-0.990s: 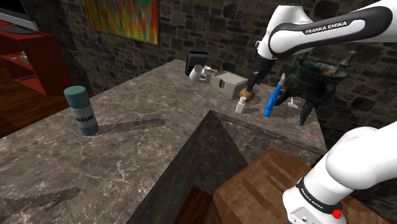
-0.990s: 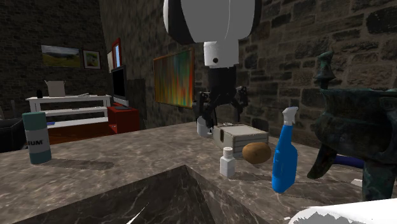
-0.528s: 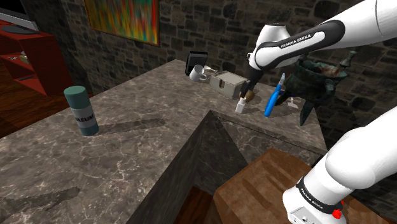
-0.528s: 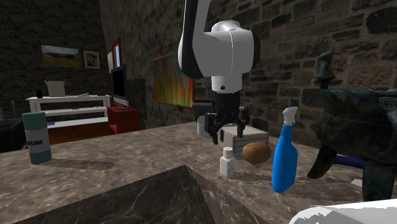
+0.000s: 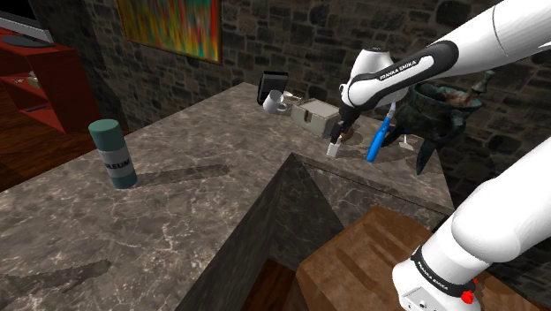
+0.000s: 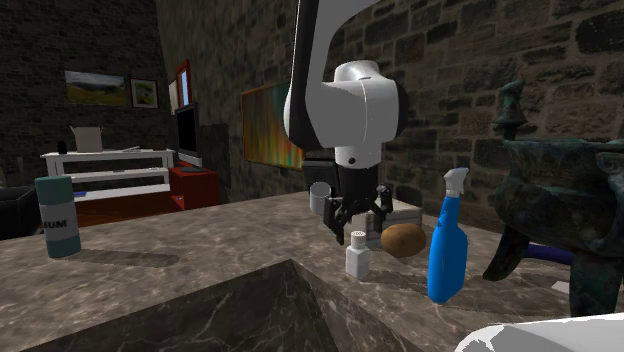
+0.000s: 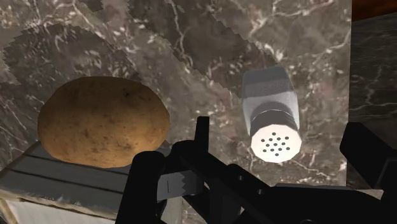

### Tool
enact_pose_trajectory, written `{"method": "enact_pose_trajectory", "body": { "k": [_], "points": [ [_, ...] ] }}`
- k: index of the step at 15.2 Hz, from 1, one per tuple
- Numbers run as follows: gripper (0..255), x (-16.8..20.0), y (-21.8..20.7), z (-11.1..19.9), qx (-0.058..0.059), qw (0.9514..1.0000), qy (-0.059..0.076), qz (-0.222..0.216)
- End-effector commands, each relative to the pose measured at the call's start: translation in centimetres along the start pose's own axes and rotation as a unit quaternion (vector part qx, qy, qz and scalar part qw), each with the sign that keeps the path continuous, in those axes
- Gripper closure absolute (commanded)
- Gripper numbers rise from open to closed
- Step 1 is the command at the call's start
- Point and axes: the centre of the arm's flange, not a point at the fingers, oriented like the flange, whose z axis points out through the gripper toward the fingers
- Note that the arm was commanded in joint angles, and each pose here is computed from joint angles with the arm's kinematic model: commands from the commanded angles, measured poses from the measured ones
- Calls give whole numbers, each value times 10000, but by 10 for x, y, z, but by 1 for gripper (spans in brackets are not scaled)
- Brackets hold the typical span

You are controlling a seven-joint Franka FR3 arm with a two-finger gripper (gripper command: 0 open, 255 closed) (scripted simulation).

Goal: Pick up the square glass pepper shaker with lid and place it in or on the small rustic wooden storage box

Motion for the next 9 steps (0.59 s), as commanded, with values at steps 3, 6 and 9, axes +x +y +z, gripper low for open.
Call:
{"method": "enact_pose_trajectory", "body": {
  "k": [3, 6, 9],
  "points": [
    [0, 0, -1, 2, -1, 10000, 3, 0],
    [0, 0, -1, 2, -1, 10000, 2, 0],
    [255, 0, -1, 2, -1, 10000, 2, 0]
  ]
}}
